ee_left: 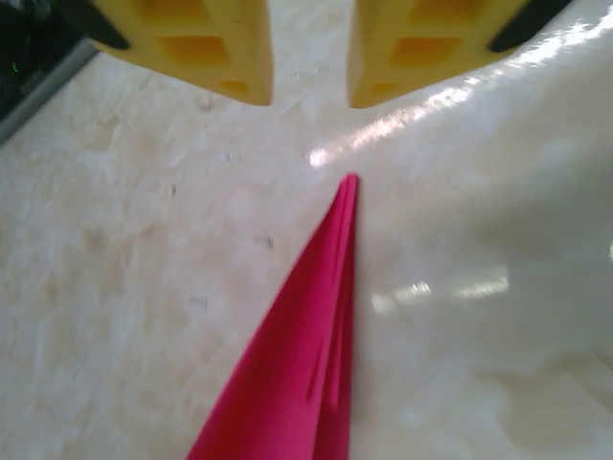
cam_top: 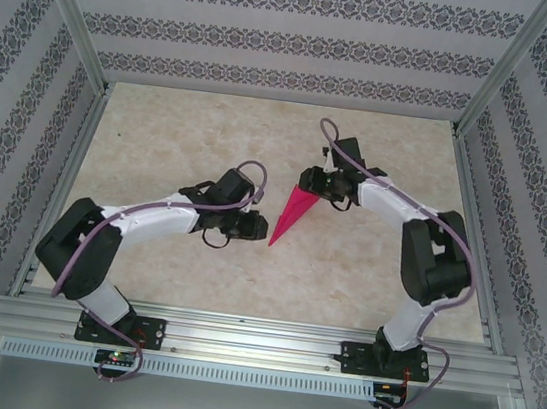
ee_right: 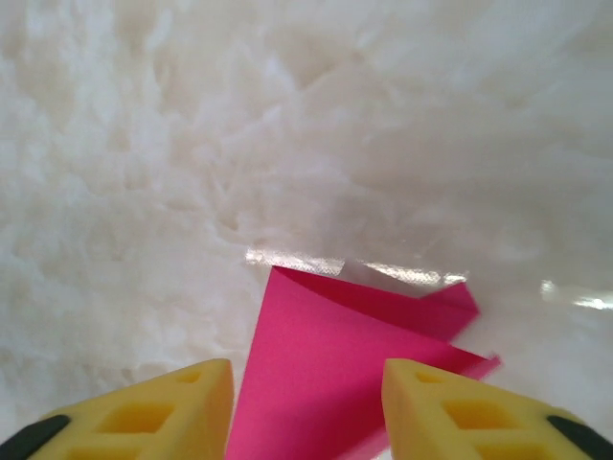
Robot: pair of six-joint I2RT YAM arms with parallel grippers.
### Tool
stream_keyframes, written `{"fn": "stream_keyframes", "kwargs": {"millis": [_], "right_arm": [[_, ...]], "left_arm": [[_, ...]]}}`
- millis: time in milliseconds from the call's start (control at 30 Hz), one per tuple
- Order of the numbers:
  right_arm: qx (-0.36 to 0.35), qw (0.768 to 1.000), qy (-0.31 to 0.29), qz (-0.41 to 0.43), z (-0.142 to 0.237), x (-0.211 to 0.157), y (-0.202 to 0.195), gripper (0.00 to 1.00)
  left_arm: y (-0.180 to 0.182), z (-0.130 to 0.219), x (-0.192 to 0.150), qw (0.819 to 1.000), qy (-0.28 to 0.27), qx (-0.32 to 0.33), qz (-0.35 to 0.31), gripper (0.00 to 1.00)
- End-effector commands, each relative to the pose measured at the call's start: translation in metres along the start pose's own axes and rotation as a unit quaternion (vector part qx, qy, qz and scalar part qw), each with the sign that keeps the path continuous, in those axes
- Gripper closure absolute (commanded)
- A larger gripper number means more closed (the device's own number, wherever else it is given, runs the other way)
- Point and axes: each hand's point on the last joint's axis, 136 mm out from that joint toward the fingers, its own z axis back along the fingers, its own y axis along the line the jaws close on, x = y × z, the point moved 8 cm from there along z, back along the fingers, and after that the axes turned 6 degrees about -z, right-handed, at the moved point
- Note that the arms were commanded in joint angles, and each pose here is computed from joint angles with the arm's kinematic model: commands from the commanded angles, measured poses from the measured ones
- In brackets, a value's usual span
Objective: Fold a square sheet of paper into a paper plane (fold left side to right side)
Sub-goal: Fold the wing for the fifth time at the center of the table, then pick up the paper plane at the center of the table.
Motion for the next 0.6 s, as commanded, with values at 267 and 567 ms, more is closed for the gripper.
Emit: {"fn": "stream_keyframes", "kwargs": {"millis": [267, 567], "right_arm": [[-0.095, 0.994, 0.031, -0.050, 0.007, -0.053, 0.013, 0.29], [-0.103, 0.989, 0.084, -0.059, -0.026, -0.073, 0.009, 0.44]], "left_arm": [[0.028, 0.040, 0.029, 0.967, -0.141, 0.209, 0.031, 0.51], [0.031, 0.027, 0.024, 0.972, -0.120, 0.200, 0.040, 0.50]]}}
